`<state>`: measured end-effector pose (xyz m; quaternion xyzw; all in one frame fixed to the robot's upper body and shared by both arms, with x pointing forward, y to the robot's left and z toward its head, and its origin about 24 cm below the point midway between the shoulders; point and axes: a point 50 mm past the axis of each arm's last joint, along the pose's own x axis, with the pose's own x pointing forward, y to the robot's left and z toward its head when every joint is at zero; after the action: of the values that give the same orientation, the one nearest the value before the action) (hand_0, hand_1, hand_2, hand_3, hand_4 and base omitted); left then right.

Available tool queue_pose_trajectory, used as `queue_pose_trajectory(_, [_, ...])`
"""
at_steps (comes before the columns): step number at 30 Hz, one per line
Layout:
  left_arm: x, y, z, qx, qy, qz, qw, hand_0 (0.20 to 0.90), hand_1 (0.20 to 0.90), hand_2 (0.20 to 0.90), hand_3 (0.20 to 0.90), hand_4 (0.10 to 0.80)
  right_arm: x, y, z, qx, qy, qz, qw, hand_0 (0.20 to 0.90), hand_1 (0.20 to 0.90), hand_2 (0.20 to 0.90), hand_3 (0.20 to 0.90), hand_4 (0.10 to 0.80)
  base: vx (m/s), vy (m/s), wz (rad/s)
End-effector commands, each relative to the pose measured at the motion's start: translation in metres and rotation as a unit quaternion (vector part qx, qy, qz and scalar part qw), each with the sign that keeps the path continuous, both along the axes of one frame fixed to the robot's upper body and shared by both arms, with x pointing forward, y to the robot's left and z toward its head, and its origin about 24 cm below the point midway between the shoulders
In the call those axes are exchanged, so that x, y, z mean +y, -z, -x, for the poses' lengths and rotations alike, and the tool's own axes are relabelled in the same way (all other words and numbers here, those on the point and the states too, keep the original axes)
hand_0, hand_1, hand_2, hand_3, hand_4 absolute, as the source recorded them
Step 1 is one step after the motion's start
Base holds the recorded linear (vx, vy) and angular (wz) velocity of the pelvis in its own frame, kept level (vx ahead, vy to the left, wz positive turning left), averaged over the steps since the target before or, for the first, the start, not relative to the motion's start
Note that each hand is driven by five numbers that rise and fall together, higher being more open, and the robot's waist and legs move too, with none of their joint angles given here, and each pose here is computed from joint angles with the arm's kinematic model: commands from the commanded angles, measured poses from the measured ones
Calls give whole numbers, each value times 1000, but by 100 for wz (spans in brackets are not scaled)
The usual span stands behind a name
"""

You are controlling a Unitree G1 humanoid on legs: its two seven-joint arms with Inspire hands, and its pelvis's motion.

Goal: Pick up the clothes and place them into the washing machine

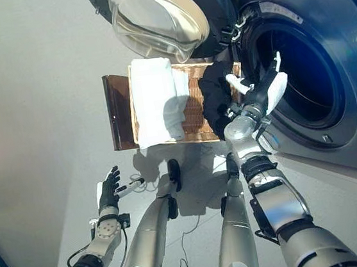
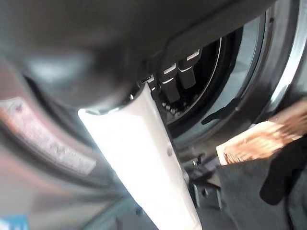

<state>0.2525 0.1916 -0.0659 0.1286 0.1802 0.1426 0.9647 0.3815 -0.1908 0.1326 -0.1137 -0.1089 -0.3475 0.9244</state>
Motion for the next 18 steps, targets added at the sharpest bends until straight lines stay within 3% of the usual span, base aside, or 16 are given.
queue_pose_trajectory(1, [21,4,12,4,-45,-29,999,900,900,900,900,800,6,-19,4,-48,-31,76,995,900,900,900,900,800,0,0,0])
queue_pose_trajectory(11, [21,-7,7,-24,-29,-22,999,900,900,900,900,800,29,-28,1,-56,-120,77,988,900,900,900,900,800,0,-1,0])
queue_pose_trajectory(18, [19,-13,4,-39,-20,-17,999,900,900,900,900,800,28,-29,-1,-51,-143,69,986,900,900,900,900,800,0,0,0])
